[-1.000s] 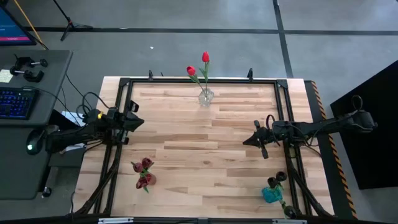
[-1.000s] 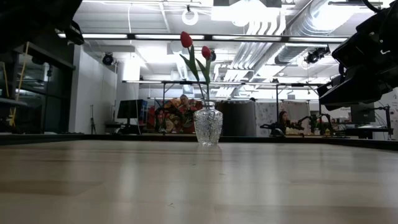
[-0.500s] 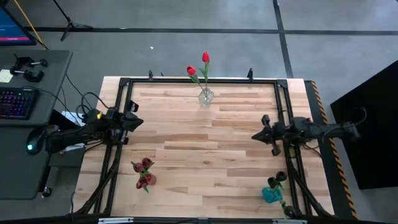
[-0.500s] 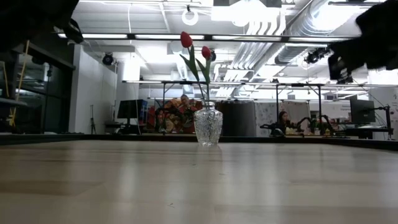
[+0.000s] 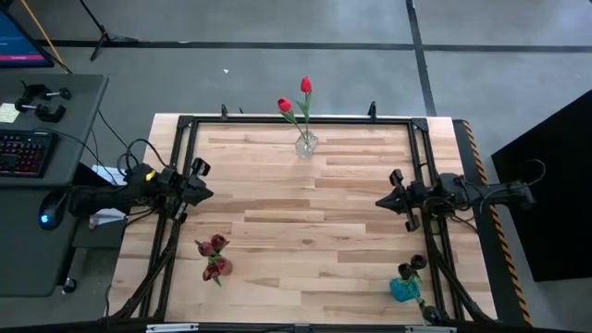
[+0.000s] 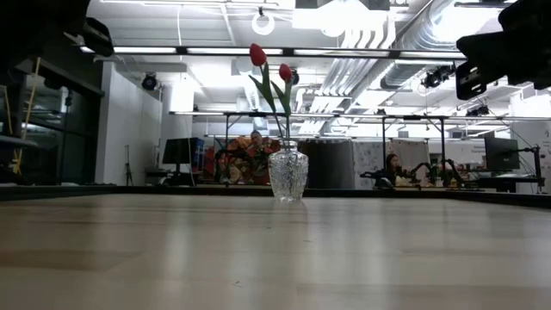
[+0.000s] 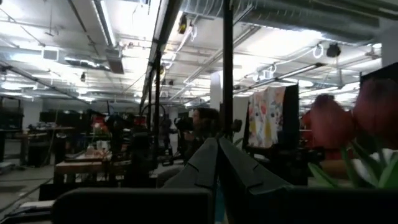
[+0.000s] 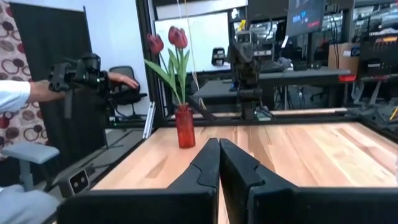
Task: Sort flowers into vase by color
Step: Return to Home Position
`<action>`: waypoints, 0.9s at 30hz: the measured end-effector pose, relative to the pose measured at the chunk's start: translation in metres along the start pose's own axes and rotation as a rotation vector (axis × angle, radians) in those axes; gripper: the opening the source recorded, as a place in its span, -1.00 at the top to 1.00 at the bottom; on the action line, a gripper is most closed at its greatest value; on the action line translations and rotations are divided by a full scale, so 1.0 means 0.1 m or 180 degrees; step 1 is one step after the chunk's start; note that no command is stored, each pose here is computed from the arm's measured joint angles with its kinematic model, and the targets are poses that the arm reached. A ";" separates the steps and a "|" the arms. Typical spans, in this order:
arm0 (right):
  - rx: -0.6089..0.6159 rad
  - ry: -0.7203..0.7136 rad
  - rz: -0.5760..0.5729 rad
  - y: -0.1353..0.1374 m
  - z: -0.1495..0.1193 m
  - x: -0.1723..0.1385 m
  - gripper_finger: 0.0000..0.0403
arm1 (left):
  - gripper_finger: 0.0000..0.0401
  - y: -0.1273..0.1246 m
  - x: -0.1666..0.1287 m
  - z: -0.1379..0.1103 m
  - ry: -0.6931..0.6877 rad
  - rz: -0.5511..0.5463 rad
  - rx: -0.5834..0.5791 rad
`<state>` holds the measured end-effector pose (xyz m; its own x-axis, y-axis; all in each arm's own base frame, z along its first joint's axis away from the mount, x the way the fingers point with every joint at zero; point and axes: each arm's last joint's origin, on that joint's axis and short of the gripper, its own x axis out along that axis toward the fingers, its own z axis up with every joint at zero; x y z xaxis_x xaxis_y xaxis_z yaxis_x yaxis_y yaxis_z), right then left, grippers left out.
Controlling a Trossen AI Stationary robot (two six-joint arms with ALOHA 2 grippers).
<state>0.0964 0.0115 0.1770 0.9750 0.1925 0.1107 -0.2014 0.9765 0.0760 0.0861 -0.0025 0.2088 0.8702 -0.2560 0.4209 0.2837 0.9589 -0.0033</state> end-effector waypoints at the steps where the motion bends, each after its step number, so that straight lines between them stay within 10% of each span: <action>1: 0.0003 0.0028 -0.0002 0.00 -0.01 0.00 1.00 | 1.00 0.00 0.00 0.00 0.0012 0.0012 0.0001; 19: 0.0031 0.0283 -0.0027 -0.01 -0.09 0.00 1.00 | 1.00 0.00 0.00 -0.03 0.0080 0.0002 0.0159; 27: 0.0031 0.0284 -0.0027 -0.01 -0.09 0.00 1.00 | 1.00 0.06 -0.08 -0.39 0.1266 0.0546 0.0402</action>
<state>0.0971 0.0115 0.1684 0.9811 0.1926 0.0214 -0.1937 0.9773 0.0862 0.0969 0.0008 0.1705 0.9945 -0.0954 0.0426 0.0918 0.9927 0.0786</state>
